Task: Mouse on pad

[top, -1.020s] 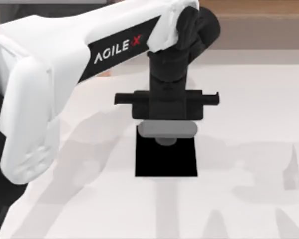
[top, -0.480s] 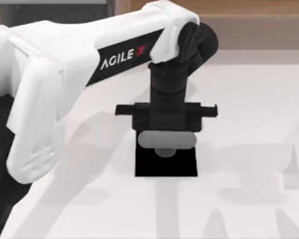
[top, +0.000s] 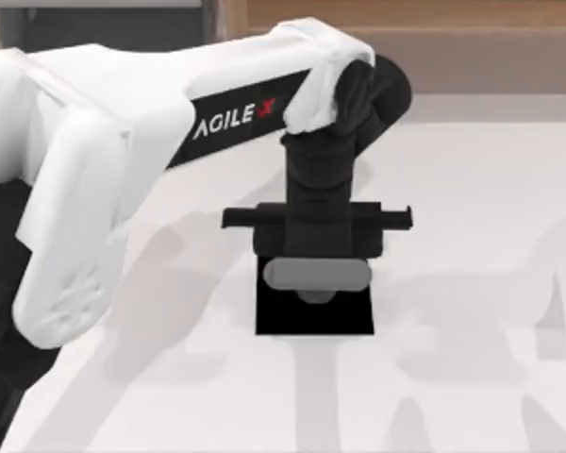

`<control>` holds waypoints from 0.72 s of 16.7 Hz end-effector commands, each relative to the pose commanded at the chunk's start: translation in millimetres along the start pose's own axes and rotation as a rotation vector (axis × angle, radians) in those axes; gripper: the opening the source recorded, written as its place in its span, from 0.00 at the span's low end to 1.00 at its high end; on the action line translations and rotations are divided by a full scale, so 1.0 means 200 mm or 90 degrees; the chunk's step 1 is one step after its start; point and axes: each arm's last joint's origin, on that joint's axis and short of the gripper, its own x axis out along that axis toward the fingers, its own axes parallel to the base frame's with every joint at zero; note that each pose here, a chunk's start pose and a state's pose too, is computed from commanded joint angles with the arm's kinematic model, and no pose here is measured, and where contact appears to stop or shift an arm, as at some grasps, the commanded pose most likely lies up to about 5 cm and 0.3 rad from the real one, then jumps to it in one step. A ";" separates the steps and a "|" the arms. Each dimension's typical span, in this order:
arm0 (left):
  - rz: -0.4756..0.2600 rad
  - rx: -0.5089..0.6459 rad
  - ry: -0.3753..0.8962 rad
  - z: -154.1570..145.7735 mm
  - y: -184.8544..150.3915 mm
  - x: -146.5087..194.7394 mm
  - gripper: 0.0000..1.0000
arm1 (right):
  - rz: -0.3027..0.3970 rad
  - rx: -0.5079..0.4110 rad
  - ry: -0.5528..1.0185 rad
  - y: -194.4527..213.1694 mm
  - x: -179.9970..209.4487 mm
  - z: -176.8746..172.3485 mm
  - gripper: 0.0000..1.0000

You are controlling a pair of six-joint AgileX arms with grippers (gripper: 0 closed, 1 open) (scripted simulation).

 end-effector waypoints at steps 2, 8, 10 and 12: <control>0.001 -0.002 0.018 -0.01 0.00 0.00 0.00 | 0.000 0.000 0.000 0.00 0.00 0.00 1.00; -0.007 -0.003 0.020 -0.02 0.00 0.04 0.00 | 0.000 0.000 0.000 0.00 0.00 0.00 1.00; -0.007 -0.003 0.020 -0.02 0.00 0.04 0.15 | 0.000 0.000 0.000 0.00 0.00 0.00 1.00; -0.007 -0.003 0.020 -0.02 0.00 0.04 0.30 | 0.000 0.000 0.000 0.00 0.00 0.00 1.00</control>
